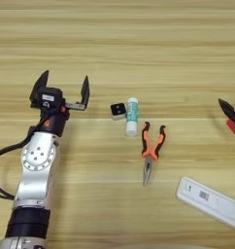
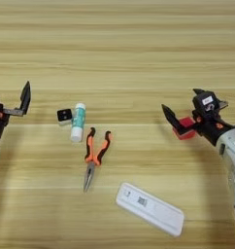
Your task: Move the objects on the table
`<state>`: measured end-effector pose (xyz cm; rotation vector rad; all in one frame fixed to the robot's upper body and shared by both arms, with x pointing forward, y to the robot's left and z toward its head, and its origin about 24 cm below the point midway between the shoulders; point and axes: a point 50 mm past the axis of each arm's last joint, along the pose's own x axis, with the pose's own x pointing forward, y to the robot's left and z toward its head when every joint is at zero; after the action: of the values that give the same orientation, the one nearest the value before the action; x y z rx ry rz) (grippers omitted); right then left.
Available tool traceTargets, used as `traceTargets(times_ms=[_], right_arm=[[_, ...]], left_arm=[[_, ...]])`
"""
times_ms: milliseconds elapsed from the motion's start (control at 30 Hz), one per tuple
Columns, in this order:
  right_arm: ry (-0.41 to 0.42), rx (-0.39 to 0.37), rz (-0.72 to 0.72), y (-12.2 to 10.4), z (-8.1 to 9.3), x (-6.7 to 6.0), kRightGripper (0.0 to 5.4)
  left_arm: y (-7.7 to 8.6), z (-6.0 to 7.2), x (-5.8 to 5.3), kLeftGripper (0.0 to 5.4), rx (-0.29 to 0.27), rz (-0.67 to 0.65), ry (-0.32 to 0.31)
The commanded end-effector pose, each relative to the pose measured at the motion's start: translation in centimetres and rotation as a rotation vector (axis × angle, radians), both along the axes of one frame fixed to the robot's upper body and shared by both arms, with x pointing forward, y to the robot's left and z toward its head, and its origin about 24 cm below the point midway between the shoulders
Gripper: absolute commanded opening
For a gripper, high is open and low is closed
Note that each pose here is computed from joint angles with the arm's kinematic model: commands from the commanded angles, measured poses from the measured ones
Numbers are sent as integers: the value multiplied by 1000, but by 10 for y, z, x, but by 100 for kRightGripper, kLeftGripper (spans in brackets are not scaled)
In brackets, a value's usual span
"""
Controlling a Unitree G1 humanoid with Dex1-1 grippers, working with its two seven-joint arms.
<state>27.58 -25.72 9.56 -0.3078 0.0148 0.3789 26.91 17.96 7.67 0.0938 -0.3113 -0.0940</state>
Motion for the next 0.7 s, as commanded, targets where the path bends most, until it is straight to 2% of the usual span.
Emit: traceTargets(times_ms=[33,133,333,533,700], right_arm=[[-95,35,19,10,16,1,537],[-145,52,38,19,26,0,537],[-186,70,96,37,37,-2,537],[-185,94,140,53,41,-2,537],[-159,123,202,77,36,-2,537]], left_arm=[[0,3,3,540,8,-11,-10],[0,3,3,540,9,-12,-11],[0,3,3,540,9,-12,-11],[-1,3,4,540,8,-12,-11],[-2,3,4,540,7,-12,-11]])
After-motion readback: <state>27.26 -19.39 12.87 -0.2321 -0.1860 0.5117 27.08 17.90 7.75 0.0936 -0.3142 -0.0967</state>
